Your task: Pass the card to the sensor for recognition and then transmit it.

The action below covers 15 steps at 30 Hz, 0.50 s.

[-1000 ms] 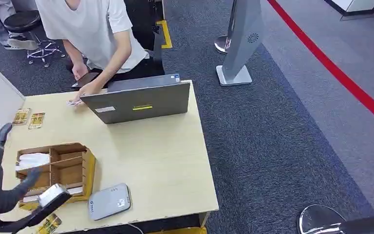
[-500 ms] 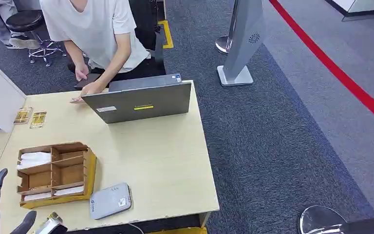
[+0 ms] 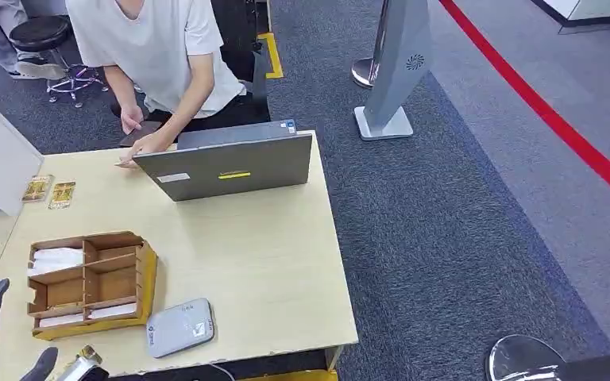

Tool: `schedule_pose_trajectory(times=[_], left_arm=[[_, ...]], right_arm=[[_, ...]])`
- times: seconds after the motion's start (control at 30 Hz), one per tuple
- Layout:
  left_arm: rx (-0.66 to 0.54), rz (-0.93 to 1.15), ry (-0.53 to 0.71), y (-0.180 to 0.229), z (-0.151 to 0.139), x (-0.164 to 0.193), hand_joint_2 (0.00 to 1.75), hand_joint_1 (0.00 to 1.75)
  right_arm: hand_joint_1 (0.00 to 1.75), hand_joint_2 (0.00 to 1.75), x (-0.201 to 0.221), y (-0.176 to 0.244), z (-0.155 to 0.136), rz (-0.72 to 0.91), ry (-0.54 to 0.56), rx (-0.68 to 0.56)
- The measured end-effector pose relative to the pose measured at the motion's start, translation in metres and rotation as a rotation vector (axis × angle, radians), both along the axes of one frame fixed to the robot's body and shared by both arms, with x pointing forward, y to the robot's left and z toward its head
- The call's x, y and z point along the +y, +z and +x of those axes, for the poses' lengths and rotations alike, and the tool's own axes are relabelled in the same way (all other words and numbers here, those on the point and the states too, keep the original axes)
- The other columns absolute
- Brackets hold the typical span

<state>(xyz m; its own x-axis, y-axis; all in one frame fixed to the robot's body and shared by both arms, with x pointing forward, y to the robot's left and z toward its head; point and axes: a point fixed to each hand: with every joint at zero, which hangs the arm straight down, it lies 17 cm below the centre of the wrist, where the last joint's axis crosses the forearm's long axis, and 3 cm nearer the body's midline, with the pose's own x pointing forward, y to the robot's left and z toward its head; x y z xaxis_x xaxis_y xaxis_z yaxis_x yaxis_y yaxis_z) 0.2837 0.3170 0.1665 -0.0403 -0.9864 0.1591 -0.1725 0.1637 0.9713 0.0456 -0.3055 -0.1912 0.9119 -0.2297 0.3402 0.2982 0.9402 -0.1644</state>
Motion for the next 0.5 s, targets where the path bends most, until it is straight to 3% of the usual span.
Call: schedule_pose_trajectory(times=[0.5], left_arm=[[0.015,0.005,0.023,-0.009,-0.010,0.005,1.75,0.00]], right_arm=[[0.00,1.75,0.004,0.000,-0.009,0.008,-0.004,0.027]])
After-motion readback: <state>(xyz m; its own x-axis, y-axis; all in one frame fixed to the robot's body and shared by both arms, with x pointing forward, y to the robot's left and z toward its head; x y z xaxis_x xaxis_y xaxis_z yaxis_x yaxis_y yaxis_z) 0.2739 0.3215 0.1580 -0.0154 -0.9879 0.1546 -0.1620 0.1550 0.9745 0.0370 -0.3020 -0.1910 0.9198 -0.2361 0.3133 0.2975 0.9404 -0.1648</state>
